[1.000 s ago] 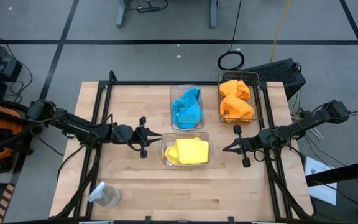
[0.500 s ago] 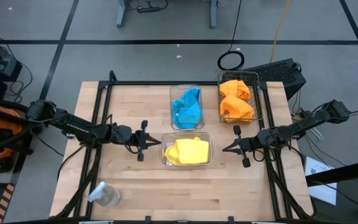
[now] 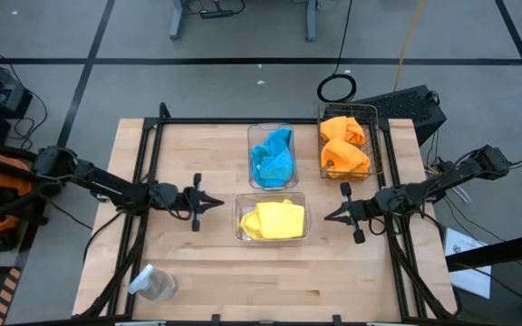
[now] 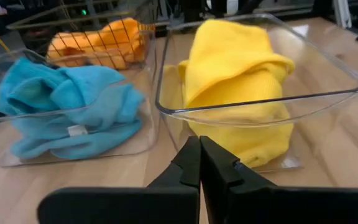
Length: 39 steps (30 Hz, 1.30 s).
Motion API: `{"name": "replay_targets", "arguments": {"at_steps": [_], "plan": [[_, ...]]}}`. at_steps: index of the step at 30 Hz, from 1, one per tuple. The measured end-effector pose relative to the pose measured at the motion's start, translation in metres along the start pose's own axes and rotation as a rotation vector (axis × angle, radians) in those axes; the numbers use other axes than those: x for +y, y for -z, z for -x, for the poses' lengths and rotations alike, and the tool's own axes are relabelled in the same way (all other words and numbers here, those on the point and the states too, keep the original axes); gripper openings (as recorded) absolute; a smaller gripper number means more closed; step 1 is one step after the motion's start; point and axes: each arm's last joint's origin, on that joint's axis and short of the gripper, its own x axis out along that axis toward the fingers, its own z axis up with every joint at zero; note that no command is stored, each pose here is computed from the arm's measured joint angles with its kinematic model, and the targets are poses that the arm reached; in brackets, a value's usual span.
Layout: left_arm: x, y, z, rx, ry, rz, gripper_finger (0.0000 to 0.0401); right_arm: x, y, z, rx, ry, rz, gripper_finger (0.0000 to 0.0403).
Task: Sort microfiber towel by color & place in baskets
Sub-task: Return to Home Position
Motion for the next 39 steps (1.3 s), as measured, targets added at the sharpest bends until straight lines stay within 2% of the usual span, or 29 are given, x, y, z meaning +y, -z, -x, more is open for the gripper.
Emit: {"name": "replay_targets", "arguments": {"at_steps": [8, 24, 29, 34, 39], "plan": [[0.004, 0.005, 0.023, -0.093, -0.01, 0.034, 0.0002, -0.003, 0.0, 0.0, 0.006, 0.104, -0.001, 0.0], [0.008, -0.008, 0.041, -0.195, -0.033, 0.057, 0.0002, -0.005, -0.007, 0.016, -0.069, 0.096, 0.004, 0.0], [0.009, -0.009, 0.045, -0.198, -0.036, 0.06, 0.0002, -0.005, -0.008, 0.023, -0.093, 0.047, 0.01, 0.0], [0.01, -0.01, 0.048, -0.212, -0.038, 0.062, 0.0002, -0.004, -0.012, 0.029, -0.154, 0.001, 0.051, 0.0], [0.01, -0.011, 0.049, -0.226, -0.041, 0.042, 0.0002, -0.005, -0.017, 0.034, -0.213, 0.019, 0.128, 0.0]]}}
